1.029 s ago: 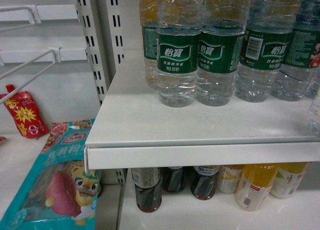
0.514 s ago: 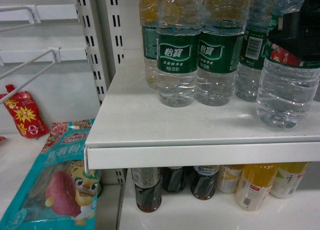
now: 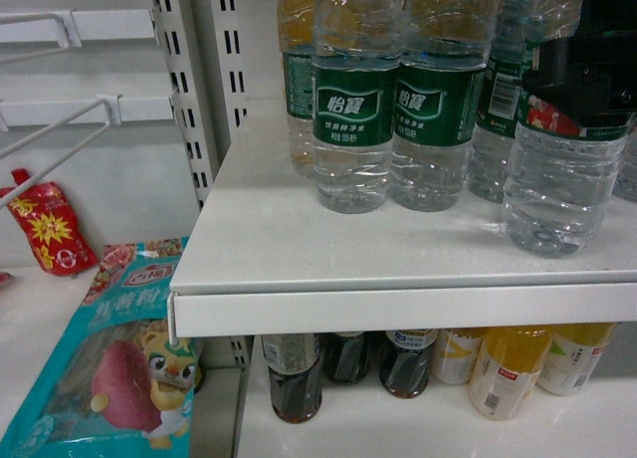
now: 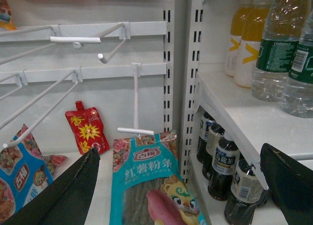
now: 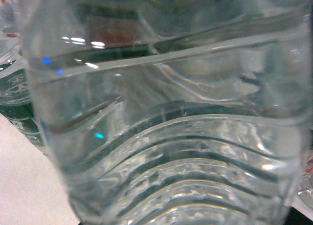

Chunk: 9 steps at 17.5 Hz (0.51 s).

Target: Move water from second to third shelf

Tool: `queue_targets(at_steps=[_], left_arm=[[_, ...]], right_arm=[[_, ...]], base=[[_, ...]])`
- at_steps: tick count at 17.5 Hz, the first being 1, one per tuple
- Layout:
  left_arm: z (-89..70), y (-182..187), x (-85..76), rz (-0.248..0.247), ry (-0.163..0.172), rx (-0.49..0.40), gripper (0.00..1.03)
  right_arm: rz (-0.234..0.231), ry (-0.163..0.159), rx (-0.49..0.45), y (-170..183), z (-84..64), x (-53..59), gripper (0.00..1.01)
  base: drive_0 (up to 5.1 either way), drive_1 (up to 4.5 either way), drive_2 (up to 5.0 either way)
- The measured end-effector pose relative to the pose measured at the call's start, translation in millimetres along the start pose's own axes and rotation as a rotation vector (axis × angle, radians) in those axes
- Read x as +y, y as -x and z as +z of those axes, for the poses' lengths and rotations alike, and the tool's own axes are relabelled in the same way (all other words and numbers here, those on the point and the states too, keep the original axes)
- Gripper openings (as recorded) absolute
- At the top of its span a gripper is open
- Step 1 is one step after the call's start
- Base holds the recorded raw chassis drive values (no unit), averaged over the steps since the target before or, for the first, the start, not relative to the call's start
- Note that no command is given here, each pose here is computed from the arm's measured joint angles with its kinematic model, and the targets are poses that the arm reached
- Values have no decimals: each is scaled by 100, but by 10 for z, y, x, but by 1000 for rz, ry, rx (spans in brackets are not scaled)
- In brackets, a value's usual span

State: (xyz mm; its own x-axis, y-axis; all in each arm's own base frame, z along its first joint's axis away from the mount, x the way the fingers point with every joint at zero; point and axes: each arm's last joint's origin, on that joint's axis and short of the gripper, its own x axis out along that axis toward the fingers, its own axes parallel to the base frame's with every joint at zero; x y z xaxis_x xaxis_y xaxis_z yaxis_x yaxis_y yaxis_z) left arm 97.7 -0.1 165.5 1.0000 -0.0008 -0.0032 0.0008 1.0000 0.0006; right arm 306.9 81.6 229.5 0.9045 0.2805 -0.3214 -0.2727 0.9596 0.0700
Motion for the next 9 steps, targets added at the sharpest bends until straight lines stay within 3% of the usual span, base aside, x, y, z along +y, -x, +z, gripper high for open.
queue_targets(at_steps=[1,2,5,9], left_arm=[[0,0,0,0,0,0,98],[0,0,0,0,0,0,98],[0,0,0,0,0,0,98],[0,0,0,0,0,0,98]], right_arm=[[3,-2,-2,-1,1,-1,47],[7,-14,3,-2,-12,-1,61],[15,-21,-27,17,33,2,87],[23,-29,-25,26,37,4,100]], base=[[0,0,0],[0,0,0],[0,0,0],[0,0,0]])
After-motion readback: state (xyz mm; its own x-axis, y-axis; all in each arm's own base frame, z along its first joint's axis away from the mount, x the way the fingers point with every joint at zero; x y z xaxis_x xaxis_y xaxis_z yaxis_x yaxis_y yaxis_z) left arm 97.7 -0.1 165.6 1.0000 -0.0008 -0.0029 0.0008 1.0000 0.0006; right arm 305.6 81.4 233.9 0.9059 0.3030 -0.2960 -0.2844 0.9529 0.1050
